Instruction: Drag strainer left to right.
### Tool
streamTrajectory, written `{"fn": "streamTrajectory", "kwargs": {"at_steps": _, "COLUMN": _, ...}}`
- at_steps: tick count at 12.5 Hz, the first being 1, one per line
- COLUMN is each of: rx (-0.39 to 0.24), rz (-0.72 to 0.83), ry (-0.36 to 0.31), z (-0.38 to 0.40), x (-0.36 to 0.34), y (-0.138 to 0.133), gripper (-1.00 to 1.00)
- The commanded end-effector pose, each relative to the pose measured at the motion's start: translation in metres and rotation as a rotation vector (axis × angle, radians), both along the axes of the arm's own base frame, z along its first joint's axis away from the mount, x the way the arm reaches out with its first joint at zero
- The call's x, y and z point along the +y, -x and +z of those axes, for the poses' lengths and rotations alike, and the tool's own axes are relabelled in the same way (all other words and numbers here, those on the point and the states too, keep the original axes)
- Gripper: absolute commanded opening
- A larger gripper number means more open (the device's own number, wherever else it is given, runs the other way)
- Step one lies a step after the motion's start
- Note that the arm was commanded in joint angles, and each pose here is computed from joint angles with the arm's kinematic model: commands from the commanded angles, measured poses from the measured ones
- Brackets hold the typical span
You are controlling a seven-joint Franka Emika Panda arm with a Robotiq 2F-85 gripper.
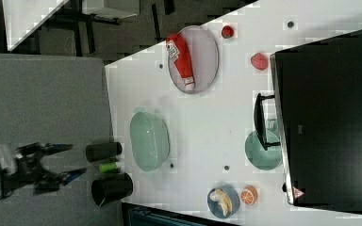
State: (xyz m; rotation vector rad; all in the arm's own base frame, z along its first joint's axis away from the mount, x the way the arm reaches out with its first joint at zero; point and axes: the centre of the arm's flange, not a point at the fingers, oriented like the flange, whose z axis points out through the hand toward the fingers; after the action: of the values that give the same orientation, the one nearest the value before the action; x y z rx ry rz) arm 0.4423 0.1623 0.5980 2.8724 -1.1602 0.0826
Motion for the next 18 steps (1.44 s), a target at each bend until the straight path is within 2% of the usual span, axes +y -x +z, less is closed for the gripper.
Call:
{"fn": "streamTrajectory", "kwargs": {"at_steps": 1, "rx": 0.066, "rz": -0.157, "ry": 0.036, "z": -0.075, "x": 0.080, "y": 0.006, "gripper": 1.00}}
{"fn": "streamTrajectory", "kwargs": {"at_steps": 5, "rx": 0.071, "rz": -0.357, "ry": -0.021, "z": -0.162, "x": 0.159, "y": 0.008, "gripper": 1.00}}
{"fn": "streamTrajectory", "kwargs": {"at_steps": 11, "rx": 0.138, "rz": -0.669, "ry": -0.099, "z": -0.296, "x": 0.172, "y": 0.010, "gripper": 1.00}}
{"fn": "streamTrajectory", "kwargs": {"at_steps": 16, "rx": 0.153, "rz": -0.725, "ry": -0.204, "z": -0.377, "x": 0.164, "y": -0.003, "gripper": 1.00}}
{"fn": "streamTrajectory", "kwargs": {"at_steps": 18, "rx": 0.169, "rz": -0.754, "ry": -0.204, "z": -0.403, "x": 0.154, "y": -0.008, "gripper": 1.00}}
